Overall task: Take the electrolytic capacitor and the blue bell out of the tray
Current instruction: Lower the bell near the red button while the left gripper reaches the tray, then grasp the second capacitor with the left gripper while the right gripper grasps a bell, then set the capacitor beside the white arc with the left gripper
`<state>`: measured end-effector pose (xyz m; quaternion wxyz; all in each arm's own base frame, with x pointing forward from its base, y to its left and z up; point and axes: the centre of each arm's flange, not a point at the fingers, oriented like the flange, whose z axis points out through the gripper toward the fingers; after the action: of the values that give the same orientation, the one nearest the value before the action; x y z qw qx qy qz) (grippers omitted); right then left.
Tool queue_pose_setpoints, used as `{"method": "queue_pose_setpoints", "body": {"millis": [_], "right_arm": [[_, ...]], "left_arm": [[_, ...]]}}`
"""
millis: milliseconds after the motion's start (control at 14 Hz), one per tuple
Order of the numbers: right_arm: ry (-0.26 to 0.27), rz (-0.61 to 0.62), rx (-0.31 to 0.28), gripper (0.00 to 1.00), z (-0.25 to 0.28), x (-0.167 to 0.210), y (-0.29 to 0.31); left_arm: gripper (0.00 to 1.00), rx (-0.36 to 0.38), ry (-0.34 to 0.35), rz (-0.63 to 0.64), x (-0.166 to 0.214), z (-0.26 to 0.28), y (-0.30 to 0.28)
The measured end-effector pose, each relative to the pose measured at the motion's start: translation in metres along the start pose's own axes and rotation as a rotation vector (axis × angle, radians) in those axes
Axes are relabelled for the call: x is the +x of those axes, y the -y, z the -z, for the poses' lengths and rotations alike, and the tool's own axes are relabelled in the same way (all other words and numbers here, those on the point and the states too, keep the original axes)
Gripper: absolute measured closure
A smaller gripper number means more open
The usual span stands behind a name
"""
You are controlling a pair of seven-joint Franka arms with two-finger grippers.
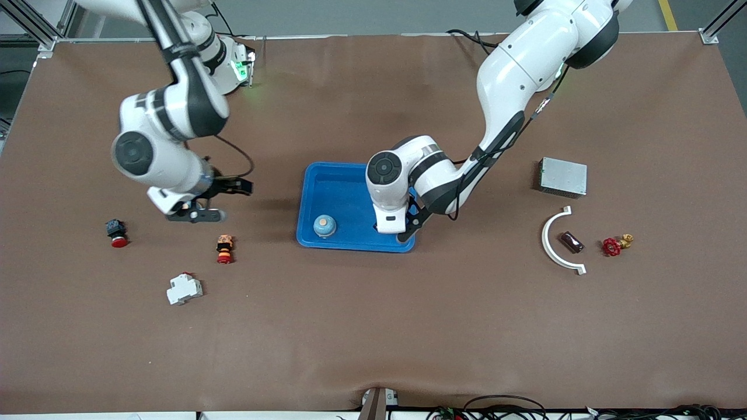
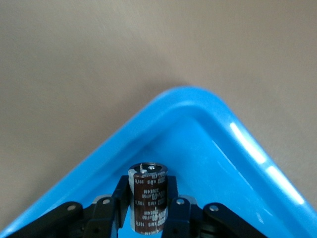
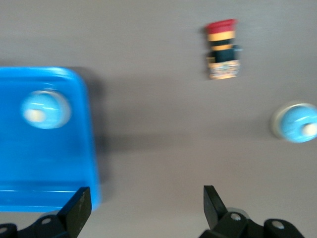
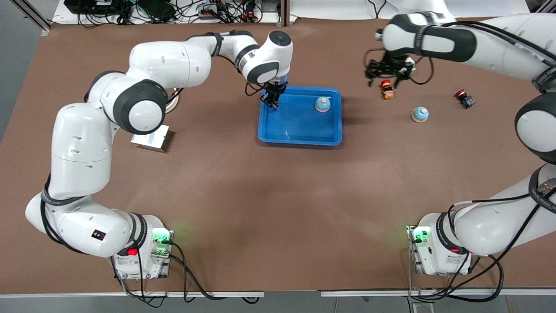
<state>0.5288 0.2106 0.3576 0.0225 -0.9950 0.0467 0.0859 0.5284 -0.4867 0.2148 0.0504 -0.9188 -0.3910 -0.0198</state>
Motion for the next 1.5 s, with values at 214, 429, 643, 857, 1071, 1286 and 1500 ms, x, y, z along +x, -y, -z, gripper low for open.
{"method": "queue_pose_setpoints", "body": {"millis": [214, 429, 643, 857, 1071, 1286, 1500], "right_arm": [[-0.035, -0.096, -0.002, 0.00, -0.002, -0.004, 0.080], [-0.055, -0.137, -0.004, 0.00, -0.027, 0.024, 0.115], [-0.086, -0.144, 0.003, 0.00, -0.060, 0.048, 0.123], [-0.108, -0.133, 0.010, 0.00, -0.082, 0.052, 0.133], [-0.111, -0.108, 0.005, 0.00, -0.101, 0.047, 0.147], [-0.115, -0.079, -0.002, 0.00, -0.128, 0.039, 0.163], [-0.113, -0.061, -0.011, 0.00, -0.148, 0.034, 0.172]], "left_arm": [[0.67, -0.026, -0.046, 0.054, 0.042, 0.060, 0.003], [0.67, -0.047, -0.067, 0.068, 0.113, 0.102, 0.020], [0.67, 0.003, -0.046, 0.055, 0.189, 0.086, 0.054], [0.67, 0.067, -0.017, 0.050, 0.251, 0.049, 0.093], [0.67, 0.102, 0.004, 0.066, 0.280, 0.011, 0.125], [0.67, 0.083, 0.023, 0.088, 0.305, -0.028, 0.154], [0.66, 0.100, 0.026, 0.077, 0.310, -0.055, 0.165]]}}
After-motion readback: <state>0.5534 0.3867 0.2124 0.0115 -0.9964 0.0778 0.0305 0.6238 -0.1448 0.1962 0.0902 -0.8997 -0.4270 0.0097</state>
